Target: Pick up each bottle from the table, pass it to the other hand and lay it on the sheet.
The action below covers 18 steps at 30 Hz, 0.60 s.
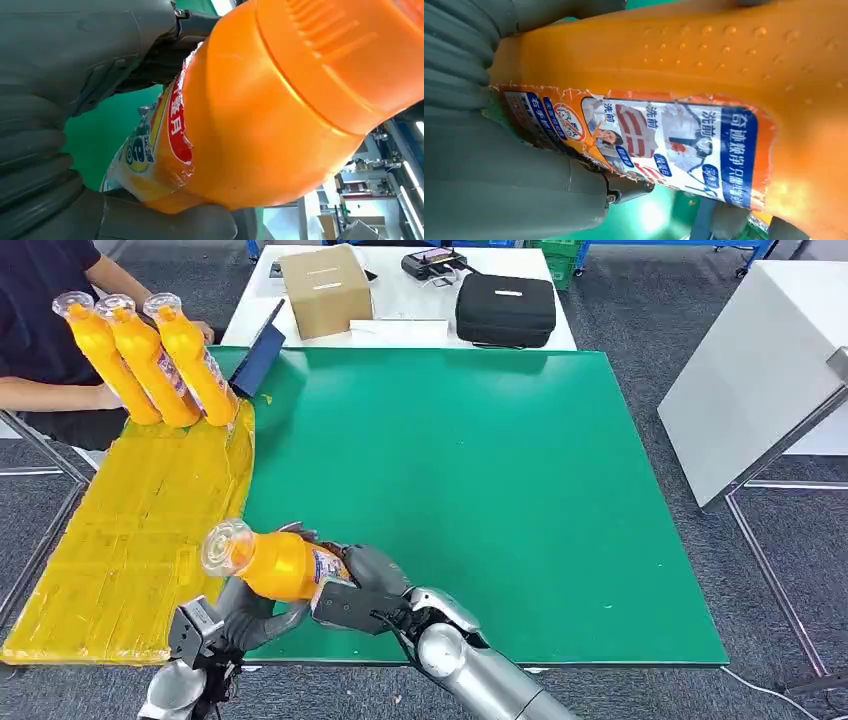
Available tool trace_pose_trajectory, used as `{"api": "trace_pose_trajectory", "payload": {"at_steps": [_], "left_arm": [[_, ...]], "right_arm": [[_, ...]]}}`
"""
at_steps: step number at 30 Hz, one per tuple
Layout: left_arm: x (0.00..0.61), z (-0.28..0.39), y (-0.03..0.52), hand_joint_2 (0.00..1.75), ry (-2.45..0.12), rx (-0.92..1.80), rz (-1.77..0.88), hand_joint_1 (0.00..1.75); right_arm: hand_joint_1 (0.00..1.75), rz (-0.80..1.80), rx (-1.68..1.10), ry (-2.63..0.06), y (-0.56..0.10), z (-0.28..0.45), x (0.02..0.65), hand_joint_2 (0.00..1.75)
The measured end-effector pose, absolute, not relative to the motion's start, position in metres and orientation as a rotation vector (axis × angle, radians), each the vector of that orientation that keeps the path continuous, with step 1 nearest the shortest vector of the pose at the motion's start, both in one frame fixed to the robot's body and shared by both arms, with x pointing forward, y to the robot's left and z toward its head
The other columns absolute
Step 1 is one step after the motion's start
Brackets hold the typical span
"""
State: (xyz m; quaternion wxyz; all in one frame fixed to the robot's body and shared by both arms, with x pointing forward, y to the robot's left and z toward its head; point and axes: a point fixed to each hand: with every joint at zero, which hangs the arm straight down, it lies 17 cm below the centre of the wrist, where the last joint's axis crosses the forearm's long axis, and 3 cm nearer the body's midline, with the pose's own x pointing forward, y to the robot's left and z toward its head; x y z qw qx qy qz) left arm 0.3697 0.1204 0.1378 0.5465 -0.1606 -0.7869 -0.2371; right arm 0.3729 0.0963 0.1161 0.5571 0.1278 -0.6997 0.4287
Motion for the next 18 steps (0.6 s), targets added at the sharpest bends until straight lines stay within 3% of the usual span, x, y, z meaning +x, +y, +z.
{"api": "trace_pose_trajectory", "payload": {"at_steps": [18], "left_arm": [[0.3687,0.1379,0.1288,1.75,-1.874,-0.384,-0.514,1.75]], "right_arm": [[1.75,1.018,0.300,-1.645,0.0981,0.1125,0.3735,1.75]]}}
